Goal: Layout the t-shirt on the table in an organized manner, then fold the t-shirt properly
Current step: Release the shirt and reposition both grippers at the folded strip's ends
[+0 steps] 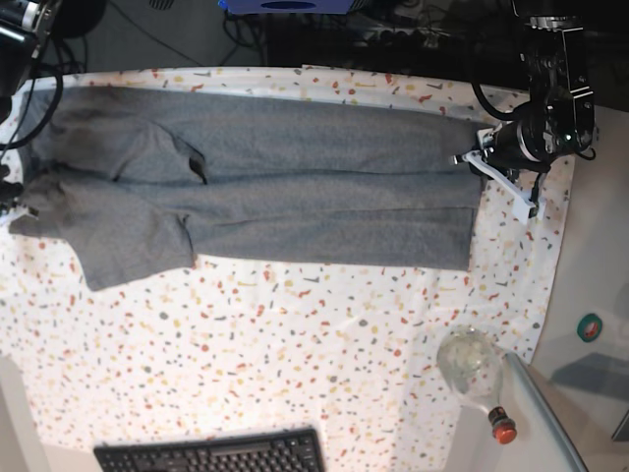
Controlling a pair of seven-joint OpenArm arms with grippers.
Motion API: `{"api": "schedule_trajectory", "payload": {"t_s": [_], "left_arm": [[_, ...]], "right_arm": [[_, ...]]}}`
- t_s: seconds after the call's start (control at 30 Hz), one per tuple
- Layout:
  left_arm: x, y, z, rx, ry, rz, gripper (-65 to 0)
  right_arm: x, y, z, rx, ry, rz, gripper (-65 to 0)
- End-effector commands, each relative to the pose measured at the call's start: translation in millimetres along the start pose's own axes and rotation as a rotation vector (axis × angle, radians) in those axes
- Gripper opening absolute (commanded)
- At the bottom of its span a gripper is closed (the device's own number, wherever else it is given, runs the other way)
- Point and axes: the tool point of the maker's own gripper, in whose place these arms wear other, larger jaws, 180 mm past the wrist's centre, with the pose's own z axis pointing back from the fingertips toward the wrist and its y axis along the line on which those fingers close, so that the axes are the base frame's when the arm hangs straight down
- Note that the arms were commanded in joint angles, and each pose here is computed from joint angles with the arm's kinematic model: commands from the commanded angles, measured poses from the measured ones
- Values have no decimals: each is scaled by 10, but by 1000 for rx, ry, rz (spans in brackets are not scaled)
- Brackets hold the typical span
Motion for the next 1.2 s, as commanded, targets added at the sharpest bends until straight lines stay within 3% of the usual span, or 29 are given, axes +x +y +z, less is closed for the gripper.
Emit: {"api": "schedule_trajectory", "payload": {"t_s": [0.0,0.1,0.2,0.33,0.4,0.43,0.63,1.07,1.17], "left_arm": [[144,20,57,3,-42,-12,-650],[152,16,57,2,-44,-13,-650],[168,-1,54,-2,-48,-13,-650],[220,-38,85,-9,-66,-20,-650],[252,-60,125,-11,-81,-32,-650],[272,-60,139,-10,-86,-37,-650],[301,141,215,28,-110,11,-650],[322,317,279,63,-125,43,-650],[322,317,279,63,-125,43,-650]], "right_arm": [[434,29,112,7,-126,-1,-650],[705,201,262,34,-213,16,-650],[809,646,158,113,-170,58,-650],[802,1055,-66,184,-90,93,-255],[842,1156,-159,201,-95,91,-149],[860,1211,-207,209,-102,93,-134],[697,1370,-490,228,-26,101,-141],[527,1360,-540,227,16,88,-146],[505,1346,-545,226,21,84,-207]]}}
